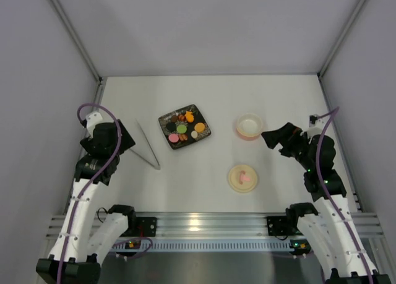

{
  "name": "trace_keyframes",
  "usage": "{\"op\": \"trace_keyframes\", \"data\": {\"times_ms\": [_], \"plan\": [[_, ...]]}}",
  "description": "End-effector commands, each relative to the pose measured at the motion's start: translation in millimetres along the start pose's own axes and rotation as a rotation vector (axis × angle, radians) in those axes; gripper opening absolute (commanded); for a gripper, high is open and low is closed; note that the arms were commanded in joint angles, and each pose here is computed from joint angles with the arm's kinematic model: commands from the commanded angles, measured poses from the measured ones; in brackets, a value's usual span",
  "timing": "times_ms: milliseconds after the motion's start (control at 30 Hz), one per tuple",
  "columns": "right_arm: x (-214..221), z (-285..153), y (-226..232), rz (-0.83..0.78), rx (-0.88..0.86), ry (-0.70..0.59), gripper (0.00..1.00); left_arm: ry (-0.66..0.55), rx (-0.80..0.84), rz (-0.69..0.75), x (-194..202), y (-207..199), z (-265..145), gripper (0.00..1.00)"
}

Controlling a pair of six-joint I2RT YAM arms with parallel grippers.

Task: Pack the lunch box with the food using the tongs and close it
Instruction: Pick up the clamp at the center of the board.

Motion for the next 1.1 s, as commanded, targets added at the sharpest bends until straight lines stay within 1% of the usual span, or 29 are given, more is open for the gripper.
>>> {"op": "trace_keyframes", "data": {"times_ms": [0,100,233,267,367,400,633,767,1067], "plan": [[-12,2,3,0.006,0.008,-0.030,0.99,-0.057,-0.049,-0.077,-8,5,0,0.99],[-16,1,4,0.007,0.021,-0.038,0.99,-0.033,-0.033,-0.117,-2,1,3,0.99],[-19,-3,0,0.022,0.064,-0.077,0.99,0.041,-0.009,-0.158,16,-9,17,0.99],[-20,-3,-1,0.023,0.072,-0.083,0.99,0.078,-0.005,-0.156,26,-12,23,0.99],[-18,-3,-3,0.020,0.081,-0.076,0.99,0.104,0.003,-0.192,34,-18,34,0.99],[-18,-2,-4,0.021,0.082,-0.073,0.99,0.131,-0.011,-0.200,43,-19,40,0.99],[-14,1,-1,0.011,0.043,-0.046,0.99,0.158,-0.029,-0.264,60,-29,67,0.99],[-13,2,-1,0.008,0.040,-0.039,1.00,0.177,-0.047,-0.244,67,-32,83,0.99],[-4,8,-8,0.008,0.040,-0.018,1.00,0.216,-0.033,-0.241,84,-43,107,0.99]]}}
Point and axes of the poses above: each gripper's point midway between its finger pads, its own z axis out along the fingers, its own y axis along the line the jaws close on, x = y × z, the point moved 5 cm from there along -z, back along the fingers, and after that the axes turned 3 degrees about z, right-handed, at the moved point
